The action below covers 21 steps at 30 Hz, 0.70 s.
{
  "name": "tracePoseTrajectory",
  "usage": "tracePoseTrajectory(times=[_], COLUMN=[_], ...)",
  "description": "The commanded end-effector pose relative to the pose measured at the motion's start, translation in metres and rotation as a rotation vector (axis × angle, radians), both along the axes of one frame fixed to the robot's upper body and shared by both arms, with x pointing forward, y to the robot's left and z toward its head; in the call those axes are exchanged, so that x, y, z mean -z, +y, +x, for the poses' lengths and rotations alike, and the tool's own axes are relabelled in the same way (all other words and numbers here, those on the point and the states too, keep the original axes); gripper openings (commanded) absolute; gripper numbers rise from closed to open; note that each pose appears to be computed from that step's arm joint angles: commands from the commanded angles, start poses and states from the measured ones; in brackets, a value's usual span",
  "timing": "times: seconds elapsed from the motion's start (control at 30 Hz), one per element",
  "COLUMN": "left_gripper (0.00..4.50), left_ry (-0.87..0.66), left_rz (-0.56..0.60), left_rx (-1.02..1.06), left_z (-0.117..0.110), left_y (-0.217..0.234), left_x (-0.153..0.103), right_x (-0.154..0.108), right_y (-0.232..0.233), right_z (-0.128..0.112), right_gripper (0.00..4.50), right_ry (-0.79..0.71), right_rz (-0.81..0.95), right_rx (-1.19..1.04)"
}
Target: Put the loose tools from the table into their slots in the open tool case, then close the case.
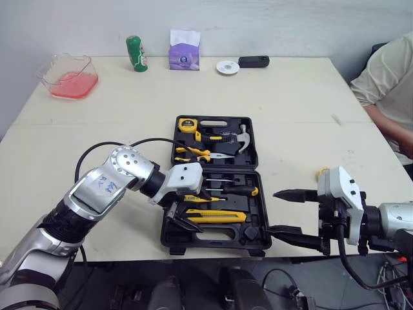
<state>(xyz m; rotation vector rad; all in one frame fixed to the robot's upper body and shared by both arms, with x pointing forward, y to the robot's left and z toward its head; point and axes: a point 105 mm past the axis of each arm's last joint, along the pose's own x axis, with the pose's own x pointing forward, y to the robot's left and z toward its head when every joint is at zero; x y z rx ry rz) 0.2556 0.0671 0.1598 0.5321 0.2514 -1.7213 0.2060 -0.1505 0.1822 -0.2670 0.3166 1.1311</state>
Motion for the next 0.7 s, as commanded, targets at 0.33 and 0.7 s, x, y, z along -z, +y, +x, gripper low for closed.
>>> tracePoseTrajectory(times=[0.33, 0.7], left_gripper=[0.03, 0.03], left_ry=[0.037, 0.01], left_rz=[-0.086, 0.276], left_rx=[-0.053, -0.093], left_z=[0.007, 0.009], left_y=[-0.002, 0.025], left_x=[0.032, 0.091], right_x=[0.0, 0.005], right_y=[0.011, 0.007], right_z=[-0.002, -0.005], right_gripper=[4.5, 4.5], right_ry=[-0.032, -0.01], right_rz=[0.006, -0.015], right_rx=[-0.042, -0.039])
